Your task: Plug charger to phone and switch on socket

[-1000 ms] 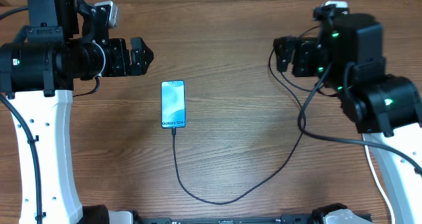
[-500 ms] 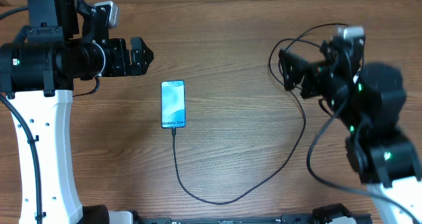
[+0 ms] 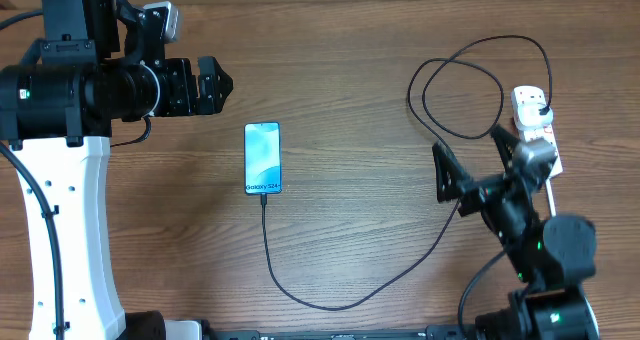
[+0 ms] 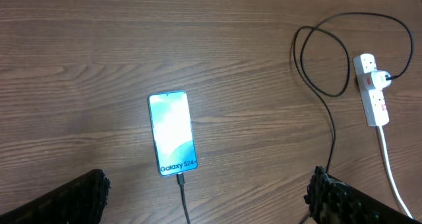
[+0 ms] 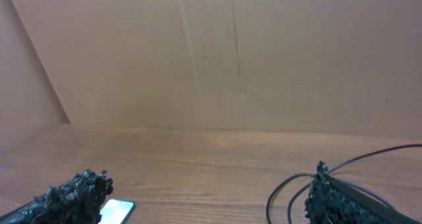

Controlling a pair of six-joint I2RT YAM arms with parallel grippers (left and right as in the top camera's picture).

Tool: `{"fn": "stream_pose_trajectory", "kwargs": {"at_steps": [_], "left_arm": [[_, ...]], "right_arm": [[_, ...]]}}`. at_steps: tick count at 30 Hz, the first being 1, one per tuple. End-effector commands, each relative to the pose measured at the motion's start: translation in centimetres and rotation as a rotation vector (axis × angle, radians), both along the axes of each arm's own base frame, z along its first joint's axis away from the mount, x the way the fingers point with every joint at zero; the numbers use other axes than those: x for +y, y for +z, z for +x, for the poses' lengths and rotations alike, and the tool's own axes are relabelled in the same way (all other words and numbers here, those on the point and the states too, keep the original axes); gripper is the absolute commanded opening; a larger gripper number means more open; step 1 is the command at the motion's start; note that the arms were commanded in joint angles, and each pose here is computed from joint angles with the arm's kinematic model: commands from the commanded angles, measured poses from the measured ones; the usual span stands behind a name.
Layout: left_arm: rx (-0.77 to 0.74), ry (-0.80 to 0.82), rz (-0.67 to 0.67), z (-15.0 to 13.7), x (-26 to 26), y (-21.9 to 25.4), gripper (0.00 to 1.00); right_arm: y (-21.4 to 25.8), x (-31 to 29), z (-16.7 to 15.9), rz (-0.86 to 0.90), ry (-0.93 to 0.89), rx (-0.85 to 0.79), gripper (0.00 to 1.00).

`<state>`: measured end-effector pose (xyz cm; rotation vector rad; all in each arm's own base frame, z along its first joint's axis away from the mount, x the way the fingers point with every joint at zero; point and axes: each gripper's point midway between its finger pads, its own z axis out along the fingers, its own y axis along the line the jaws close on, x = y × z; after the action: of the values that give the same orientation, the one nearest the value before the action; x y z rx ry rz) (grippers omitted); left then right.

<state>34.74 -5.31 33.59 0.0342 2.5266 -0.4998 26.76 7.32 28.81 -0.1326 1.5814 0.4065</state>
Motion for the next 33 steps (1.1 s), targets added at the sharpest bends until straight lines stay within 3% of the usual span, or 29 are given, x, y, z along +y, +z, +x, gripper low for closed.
{"fn": "stream_pose_trajectory", "kwargs": {"at_steps": [1,21,33], "left_arm": [[-0.014,0.003,0.001,-0.2,0.0,0.5,0.99],[-0.014,0.003,0.001,-0.2,0.0,0.5,1.0],[-0.014,0.004,0.001,-0.2,0.0,0.5,0.99]], "right_arm": [[-0.7,-0.4,-1.0,0.006,-0.011,-0.055,1.0],[-5.2,-0.7,-3.2,0.019,-0.015,-0.148,1.0],[-9.1,-0.6,-3.2,0.014,-0.007,-0.088,1.0]]}}
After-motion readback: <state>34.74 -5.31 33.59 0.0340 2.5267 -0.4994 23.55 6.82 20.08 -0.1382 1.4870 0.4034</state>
